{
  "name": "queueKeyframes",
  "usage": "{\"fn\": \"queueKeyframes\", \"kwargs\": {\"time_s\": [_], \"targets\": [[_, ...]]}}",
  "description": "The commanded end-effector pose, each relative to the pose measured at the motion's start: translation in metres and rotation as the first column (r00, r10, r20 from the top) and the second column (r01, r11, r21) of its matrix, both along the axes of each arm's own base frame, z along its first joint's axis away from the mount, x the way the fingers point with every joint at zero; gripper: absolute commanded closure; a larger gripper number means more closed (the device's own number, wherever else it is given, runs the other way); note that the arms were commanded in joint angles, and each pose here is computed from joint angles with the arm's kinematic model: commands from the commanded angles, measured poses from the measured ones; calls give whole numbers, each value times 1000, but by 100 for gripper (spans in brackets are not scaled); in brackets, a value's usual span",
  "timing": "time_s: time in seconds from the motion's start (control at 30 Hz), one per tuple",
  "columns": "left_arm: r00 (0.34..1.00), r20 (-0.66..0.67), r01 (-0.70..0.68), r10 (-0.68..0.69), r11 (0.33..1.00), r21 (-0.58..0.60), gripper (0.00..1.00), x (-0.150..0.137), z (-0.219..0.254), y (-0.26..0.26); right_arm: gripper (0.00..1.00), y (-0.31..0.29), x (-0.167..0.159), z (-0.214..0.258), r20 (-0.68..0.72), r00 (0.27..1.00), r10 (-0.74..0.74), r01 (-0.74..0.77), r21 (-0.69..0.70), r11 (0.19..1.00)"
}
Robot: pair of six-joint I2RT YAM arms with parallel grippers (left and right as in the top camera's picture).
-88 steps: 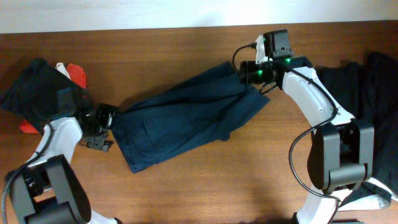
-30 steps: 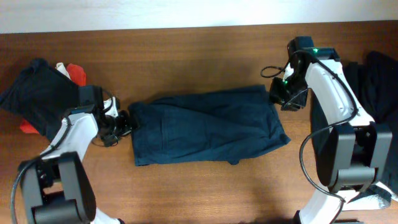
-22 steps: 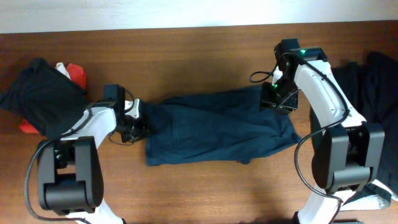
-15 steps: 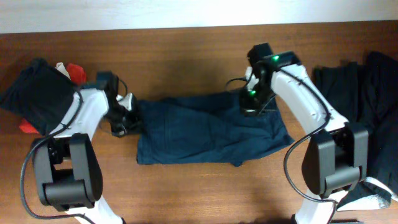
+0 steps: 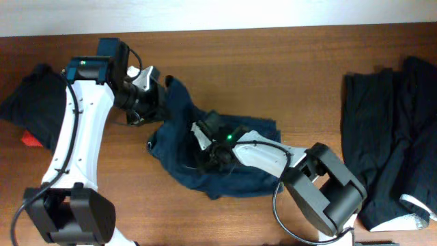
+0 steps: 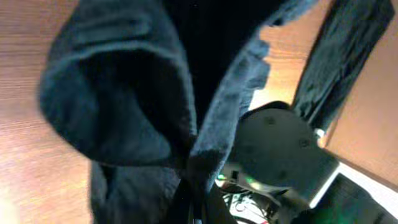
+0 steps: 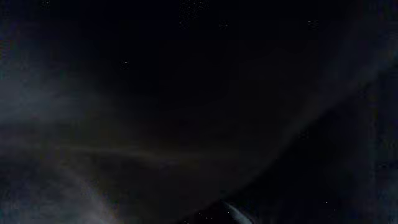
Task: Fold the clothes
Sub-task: 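Grasp the right end and fold it over toward the left gripper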
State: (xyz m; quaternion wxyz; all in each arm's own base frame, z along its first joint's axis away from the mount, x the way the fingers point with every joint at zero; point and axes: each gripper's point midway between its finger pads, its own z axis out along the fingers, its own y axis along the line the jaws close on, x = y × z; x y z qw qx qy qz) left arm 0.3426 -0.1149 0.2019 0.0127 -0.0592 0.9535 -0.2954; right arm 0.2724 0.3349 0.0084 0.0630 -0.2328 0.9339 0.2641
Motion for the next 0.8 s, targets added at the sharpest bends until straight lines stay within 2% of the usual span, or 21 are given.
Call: {"fn": "queueKeyframes", "kwargs": {"time_s": [0.0, 0.1, 0.17, 0.23, 0.3, 0.53, 0.7, 0.77], "targets": [[997, 69, 39, -36, 998, -41, 100, 0, 20, -14, 95, -13, 8, 1, -38, 998, -40, 39, -31, 999], [997, 75, 17, -23, 996, 83, 99, 3, 9, 4, 95, -86, 34, 34, -44, 981, -189, 176, -207, 962], [997, 76, 15, -22, 995, 95, 99, 3, 8, 5, 96, -138, 43, 56, -6, 958, -285, 270, -303, 914], [997, 76, 18, -25, 995, 95, 100, 3, 8, 4, 96, -197, 38, 65, -11, 920, -392, 351, -422, 836], [995, 75, 65, -72, 993, 95, 99, -3, 8, -12, 96, -225, 24, 55, -76, 908, -412, 329, -481, 813], [950, 68, 299, -305, 950, 93, 99, -46, 8, -95, 94, -256, -7, -10, -99, 871, -482, 365, -526, 768], [945, 77, 312, -316, 948, 64, 100, -65, 12, -149, 92, -258, -10, -20, -93, 866, -491, 379, -516, 768], [962, 64, 261, -266, 962, 78, 100, -70, 11, -166, 92, -257, -10, -20, -96, 866, -490, 379, -514, 769]]}}
